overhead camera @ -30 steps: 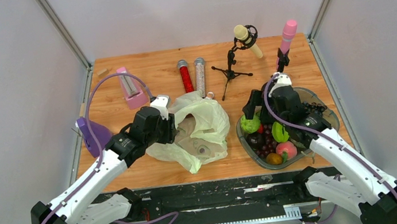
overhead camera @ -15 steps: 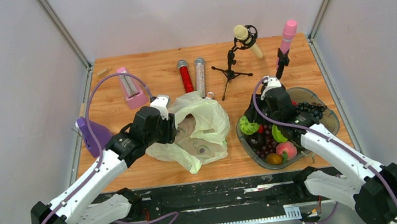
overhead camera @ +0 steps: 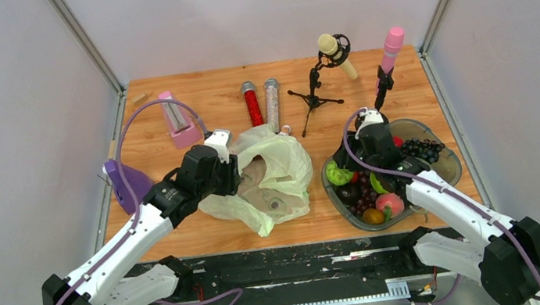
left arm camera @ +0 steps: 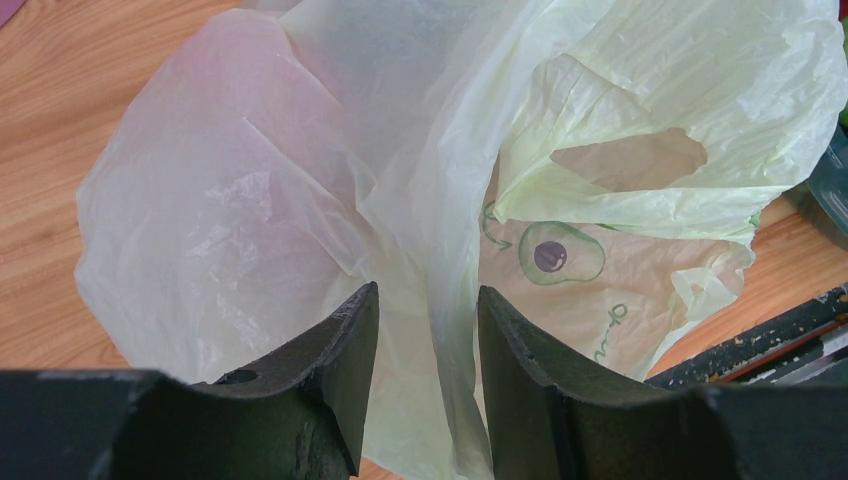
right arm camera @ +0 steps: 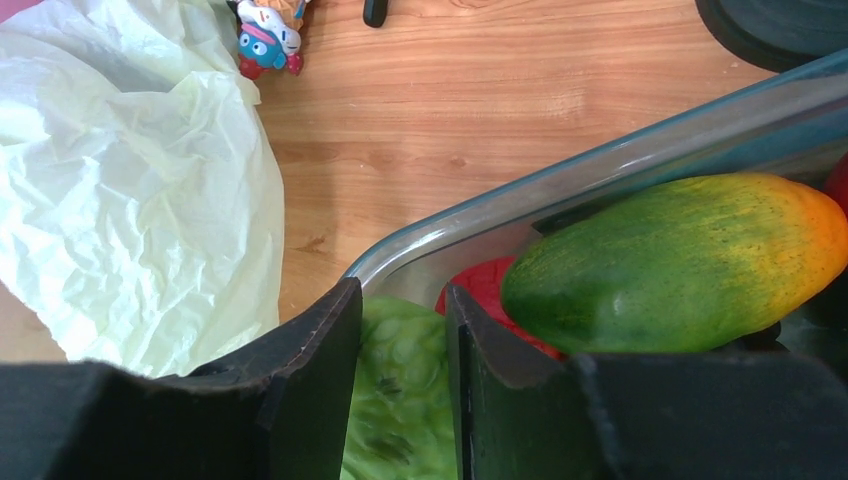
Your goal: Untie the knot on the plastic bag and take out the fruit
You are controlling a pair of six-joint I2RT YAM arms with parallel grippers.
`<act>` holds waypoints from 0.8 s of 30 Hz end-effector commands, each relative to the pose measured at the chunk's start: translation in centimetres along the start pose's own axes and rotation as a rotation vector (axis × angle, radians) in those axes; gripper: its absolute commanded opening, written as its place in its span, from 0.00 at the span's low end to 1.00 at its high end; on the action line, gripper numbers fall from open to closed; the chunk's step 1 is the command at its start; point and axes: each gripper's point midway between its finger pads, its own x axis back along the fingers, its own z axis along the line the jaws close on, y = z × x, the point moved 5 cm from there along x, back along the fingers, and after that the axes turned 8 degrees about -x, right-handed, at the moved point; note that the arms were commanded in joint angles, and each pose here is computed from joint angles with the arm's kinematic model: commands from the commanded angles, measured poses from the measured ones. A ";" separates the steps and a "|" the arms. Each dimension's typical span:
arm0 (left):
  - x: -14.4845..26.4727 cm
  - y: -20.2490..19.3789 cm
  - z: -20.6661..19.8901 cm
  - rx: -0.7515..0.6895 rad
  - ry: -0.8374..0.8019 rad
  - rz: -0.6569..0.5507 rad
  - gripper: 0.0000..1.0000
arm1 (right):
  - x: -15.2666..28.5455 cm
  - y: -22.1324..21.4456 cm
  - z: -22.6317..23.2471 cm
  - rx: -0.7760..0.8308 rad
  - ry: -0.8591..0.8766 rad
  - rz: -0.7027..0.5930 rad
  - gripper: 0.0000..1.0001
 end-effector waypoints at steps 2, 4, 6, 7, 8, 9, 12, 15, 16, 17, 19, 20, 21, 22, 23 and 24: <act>0.4 1.6 -0.5 0.020 -0.019 -0.063 0.50 | -0.5 -3.5 -1.5 -0.024 -0.069 0.175 0.36; 0.4 1.6 -0.4 0.019 -0.019 -0.063 0.50 | -0.7 -3.9 -1.7 -0.035 -0.078 0.188 0.36; 0.5 1.7 -0.4 0.018 -0.019 -0.063 0.50 | -0.6 -3.9 -1.7 -0.039 -0.079 0.184 0.36; 0.6 1.6 -0.4 0.018 -0.018 -0.063 0.50 | -0.5 -3.7 -1.7 -0.038 -0.077 0.174 0.36; 0.6 1.6 -0.4 0.017 -0.017 -0.064 0.50 | -0.3 -3.3 -1.5 -0.035 -0.072 0.158 0.36; 0.6 1.6 -0.4 0.017 -0.016 -0.064 0.50 | -0.1 -2.8 -1.3 -0.029 -0.067 0.140 0.36; 0.6 1.6 -0.3 0.015 -0.012 -0.065 0.50 | 0.6 -0.8 -0.4 -0.001 -0.041 0.066 0.44; 0.6 1.7 -0.4 0.015 -0.015 -0.071 0.50 | 1.7 1.6 0.9 0.035 0.000 -0.016 0.57; 0.7 1.7 -0.4 0.016 -0.018 -0.073 0.50 | 2.1 2.3 1.3 0.049 0.016 -0.042 0.62; 0.7 1.8 -0.4 0.017 -0.020 -0.079 0.51 | 2.5 3.1 1.9 0.068 0.041 -0.066 0.65; 0.8 2.0 -0.5 0.018 -0.029 -0.091 0.52 | 3.2 4.0 3.2 0.110 0.122 -0.095 0.67; 1.0 2.0 -0.6 0.020 -0.033 -0.098 0.53 | 3.6 4.2 4.2 0.135 0.189 -0.092 0.66; 1.0 2.0 -0.6 0.021 -0.035 -0.101 0.53 | 4.0 4.2 5.1 0.157 0.252 -0.090 0.63; 1.1 2.1 -0.6 0.021 -0.038 -0.108 0.54 | 4.4 4.3 6.1 0.172 0.312 -0.091 0.59; 1.1 2.0 -0.6 0.022 -0.039 -0.110 0.54 | 5.0 4.0 7.4 0.193 0.385 -0.082 0.55; 1.2 2.1 -0.6 0.023 -0.044 -0.116 0.55 | 5.4 3.6 8.6 0.211 0.455 -0.072 0.52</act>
